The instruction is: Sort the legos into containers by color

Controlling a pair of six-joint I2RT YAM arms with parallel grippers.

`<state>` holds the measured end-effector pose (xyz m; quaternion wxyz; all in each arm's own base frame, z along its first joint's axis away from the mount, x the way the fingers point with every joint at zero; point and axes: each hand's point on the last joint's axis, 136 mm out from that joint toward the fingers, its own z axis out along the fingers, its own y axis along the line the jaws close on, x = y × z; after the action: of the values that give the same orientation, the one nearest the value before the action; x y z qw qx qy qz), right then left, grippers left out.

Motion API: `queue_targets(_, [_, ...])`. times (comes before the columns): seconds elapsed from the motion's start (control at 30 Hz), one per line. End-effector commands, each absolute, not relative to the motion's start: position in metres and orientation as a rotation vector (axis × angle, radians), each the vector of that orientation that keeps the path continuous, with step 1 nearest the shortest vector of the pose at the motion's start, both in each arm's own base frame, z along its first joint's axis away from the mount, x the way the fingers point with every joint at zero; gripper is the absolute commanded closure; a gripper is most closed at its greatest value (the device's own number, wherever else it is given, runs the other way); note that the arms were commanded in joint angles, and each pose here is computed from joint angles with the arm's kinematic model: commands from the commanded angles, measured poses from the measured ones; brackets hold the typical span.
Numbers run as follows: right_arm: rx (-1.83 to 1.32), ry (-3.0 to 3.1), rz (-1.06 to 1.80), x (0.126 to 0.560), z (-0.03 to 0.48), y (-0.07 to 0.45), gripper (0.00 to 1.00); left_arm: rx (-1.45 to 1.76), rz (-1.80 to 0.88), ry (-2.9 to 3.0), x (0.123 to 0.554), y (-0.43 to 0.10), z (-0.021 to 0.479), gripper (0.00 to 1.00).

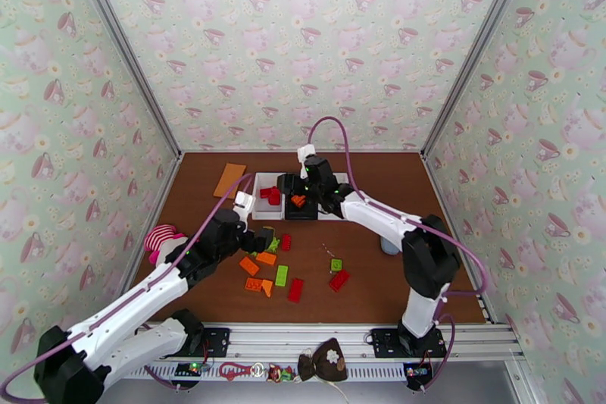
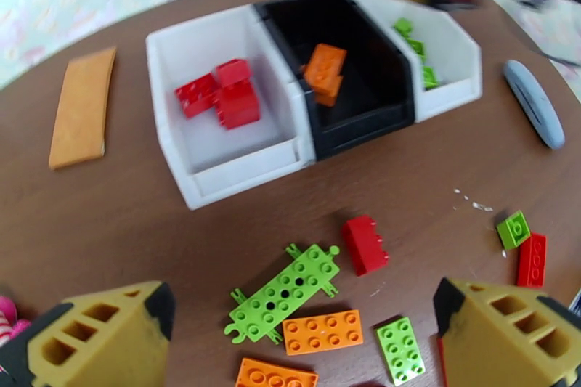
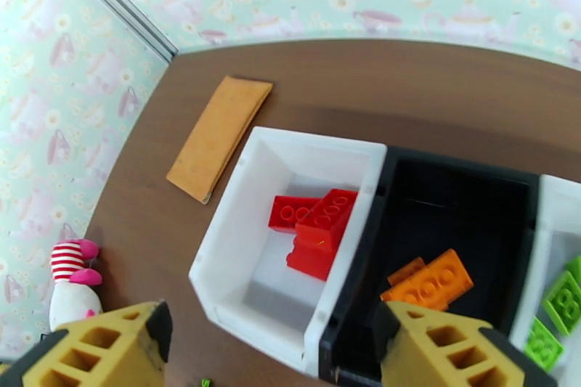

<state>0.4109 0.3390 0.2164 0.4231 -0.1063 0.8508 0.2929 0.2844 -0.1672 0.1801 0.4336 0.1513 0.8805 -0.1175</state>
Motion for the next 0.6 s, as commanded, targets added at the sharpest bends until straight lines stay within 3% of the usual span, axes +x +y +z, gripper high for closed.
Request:
queue_targets(0.0, [-0.273,2.098,0.662,0.398,0.223,0.318,0.18,0.272,-0.261,2.29,0.288,-0.161,0.166,0.0])
queue_targets(0.4, [-0.244,2.127,0.528,0.342,0.218,0.252,0.16,0.745,-0.086,2.563,0.285,-0.167,0.108,0.0])
queue_targets(0.57, [-0.214,2.138,0.525,0.329,0.22,0.239,0.16,0.882,-0.052,2.644,0.285,-0.172,0.091,0.09])
